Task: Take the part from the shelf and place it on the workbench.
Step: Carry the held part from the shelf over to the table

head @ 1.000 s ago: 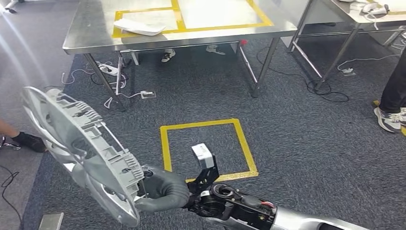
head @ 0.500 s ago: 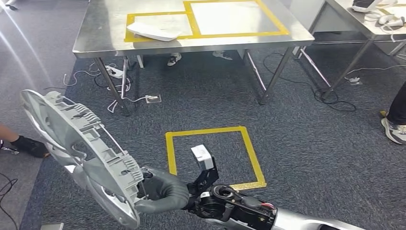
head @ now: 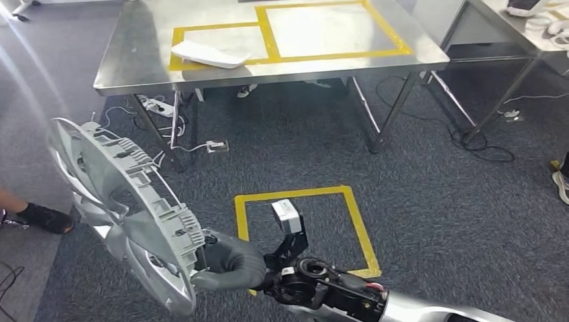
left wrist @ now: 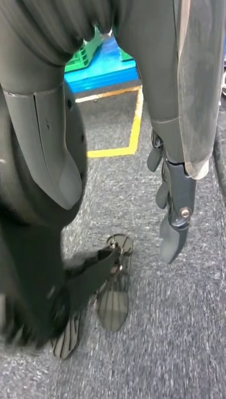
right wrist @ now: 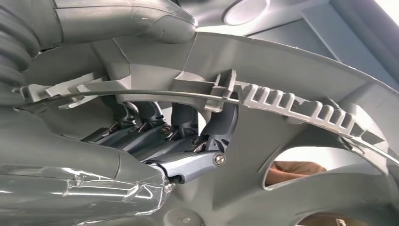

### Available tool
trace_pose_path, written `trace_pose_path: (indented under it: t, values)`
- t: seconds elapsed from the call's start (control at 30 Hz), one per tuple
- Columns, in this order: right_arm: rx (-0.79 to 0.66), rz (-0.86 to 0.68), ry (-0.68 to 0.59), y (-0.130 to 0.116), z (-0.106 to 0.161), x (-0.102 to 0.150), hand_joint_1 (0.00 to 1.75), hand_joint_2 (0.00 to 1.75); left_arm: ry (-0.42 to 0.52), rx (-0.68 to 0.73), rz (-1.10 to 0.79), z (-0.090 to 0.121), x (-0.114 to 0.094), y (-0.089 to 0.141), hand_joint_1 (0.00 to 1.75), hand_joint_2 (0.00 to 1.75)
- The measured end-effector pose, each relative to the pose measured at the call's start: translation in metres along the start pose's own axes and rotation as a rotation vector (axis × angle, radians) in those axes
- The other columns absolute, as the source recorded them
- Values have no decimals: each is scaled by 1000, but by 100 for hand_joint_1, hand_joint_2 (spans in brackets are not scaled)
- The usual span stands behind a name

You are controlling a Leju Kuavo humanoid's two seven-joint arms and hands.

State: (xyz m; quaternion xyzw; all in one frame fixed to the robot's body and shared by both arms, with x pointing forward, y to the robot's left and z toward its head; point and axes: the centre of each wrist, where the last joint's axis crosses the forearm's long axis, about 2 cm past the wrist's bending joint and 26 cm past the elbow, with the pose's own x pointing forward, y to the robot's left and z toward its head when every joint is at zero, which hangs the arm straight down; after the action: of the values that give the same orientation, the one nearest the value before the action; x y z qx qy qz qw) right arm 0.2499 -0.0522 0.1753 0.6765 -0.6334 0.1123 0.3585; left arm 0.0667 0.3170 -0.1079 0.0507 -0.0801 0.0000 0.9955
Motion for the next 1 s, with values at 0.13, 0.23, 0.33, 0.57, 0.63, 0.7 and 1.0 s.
trace_pose_path:
  t: [0.13, 0.23, 0.33, 0.57, 0.63, 0.7, 1.0]
  values:
    - [-7, -8, 3, 0, 3, -2, 173, 175, 6, 6, 3, 0, -3, 3, 0, 175]
    - [-8, -9, 3, 0, 3, -2, 173, 175, 10, 7, 3, 0, -4, 3, 0, 175]
    - [-8, -10, 2, 0, 3, -2, 173, 175, 13, 5, 4, 0, -4, 2, 0, 175]
    - [-11, -11, 0, 0, 3, -2, 173, 175, 13, 7, 5, 0, -5, 2, 0, 175]
    - [-15, -12, 2, 0, 4, -3, 173, 175, 14, 7, 5, 0, -5, 2, 0, 175]
    - [-17, -13, 2, 0, 4, -3, 173, 175, 16, 6, 5, 0, -6, 2, 0, 175]
    - [-18, -10, -9, -2, 3, -1, 173, 175, 4, 2, 6, 0, -1, 0, 0, 175]
